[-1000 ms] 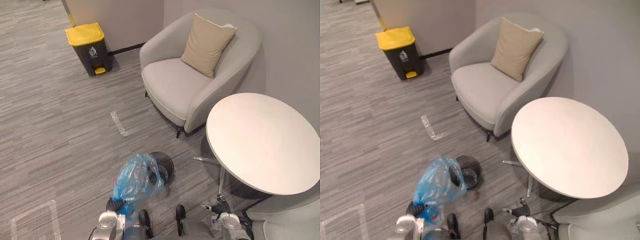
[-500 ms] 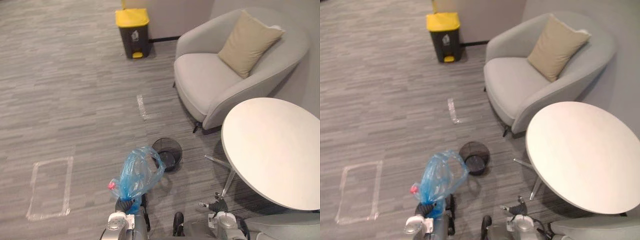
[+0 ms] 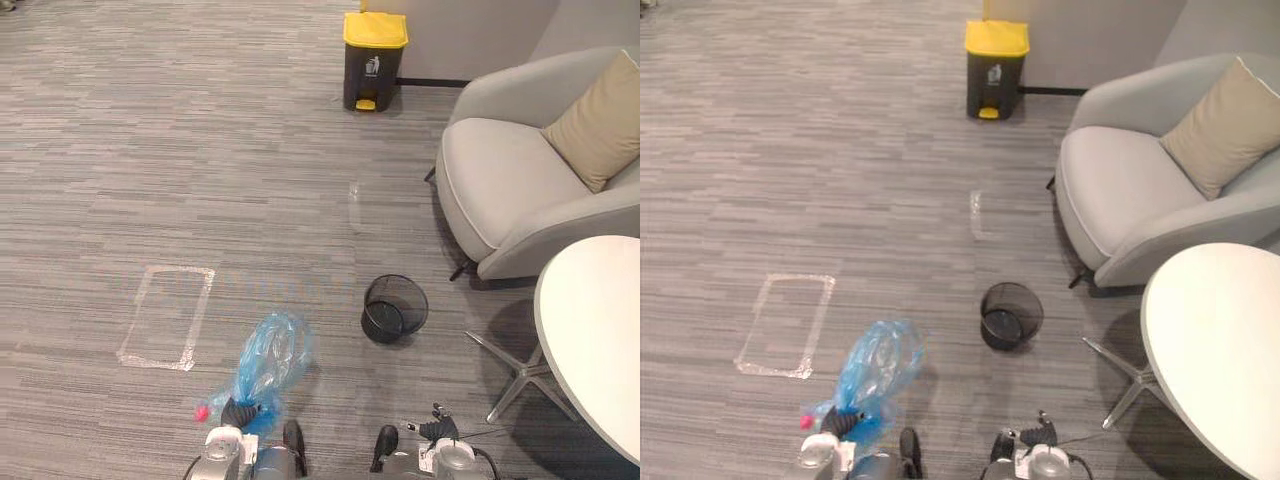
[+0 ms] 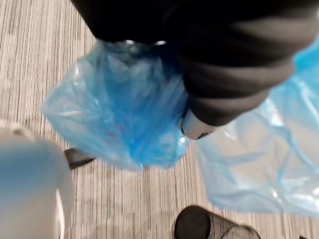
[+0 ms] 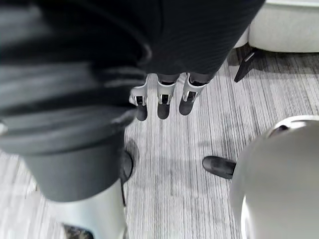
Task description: Gather rubbish on tea table into small bin, then transfer packed bag to large trash can.
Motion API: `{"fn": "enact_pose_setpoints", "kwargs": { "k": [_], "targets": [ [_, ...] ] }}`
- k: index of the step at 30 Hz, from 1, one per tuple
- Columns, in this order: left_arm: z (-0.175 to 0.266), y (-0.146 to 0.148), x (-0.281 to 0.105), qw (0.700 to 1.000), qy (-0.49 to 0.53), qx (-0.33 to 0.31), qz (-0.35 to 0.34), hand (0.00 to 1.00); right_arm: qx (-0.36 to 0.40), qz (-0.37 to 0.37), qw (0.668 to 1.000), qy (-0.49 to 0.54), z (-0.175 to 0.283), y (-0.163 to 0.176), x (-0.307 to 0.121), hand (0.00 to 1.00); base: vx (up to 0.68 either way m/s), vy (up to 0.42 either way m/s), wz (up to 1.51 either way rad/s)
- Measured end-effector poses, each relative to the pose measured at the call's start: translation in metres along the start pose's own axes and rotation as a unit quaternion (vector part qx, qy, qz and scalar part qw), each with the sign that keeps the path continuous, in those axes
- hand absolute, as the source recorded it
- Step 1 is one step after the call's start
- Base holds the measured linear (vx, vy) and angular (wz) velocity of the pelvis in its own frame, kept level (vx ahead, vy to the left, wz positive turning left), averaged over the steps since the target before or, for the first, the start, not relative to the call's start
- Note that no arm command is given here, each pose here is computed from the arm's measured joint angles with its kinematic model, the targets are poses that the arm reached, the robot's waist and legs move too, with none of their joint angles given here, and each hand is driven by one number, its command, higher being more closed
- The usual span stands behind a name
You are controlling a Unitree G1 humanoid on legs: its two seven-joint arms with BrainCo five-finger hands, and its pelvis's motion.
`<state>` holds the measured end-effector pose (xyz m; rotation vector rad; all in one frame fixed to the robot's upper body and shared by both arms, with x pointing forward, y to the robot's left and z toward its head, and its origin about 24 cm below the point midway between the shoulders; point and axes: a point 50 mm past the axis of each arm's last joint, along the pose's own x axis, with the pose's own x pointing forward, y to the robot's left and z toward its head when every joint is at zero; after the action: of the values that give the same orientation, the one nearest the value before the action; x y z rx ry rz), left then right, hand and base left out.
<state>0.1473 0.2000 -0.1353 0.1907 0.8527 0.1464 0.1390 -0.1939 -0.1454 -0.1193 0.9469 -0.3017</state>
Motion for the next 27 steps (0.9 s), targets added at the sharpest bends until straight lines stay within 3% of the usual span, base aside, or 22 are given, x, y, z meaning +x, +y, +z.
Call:
{"fn": "enact_pose_setpoints", "kwargs": {
  "k": [14, 19, 27],
  "targets": [
    [0.005, 0.010, 0.003, 1.000, -0.005, -0.011, 0.017, 1.00, -0.009, 0.012, 1.000, -0.007, 0.007, 0.003, 0.002, 0.00, 0.21, -0.010, 0.21],
    [0.018, -0.004, 0.007, 1.000, -0.020, -0.021, 0.000, 1.00, 0.008, -0.009, 1.000, -0.010, 0.011, -0.010, 0.006, 0.00, 0.39, -0.112, 0.08],
    [0.019, -0.013, 0.003, 0.998, -0.031, -0.056, -0.001, 1.00, 0.019, -0.001, 1.000, -0.022, 0.020, -0.002, 0.006, 0.00, 0.33, 0.057, -0.34]
  ]
}}
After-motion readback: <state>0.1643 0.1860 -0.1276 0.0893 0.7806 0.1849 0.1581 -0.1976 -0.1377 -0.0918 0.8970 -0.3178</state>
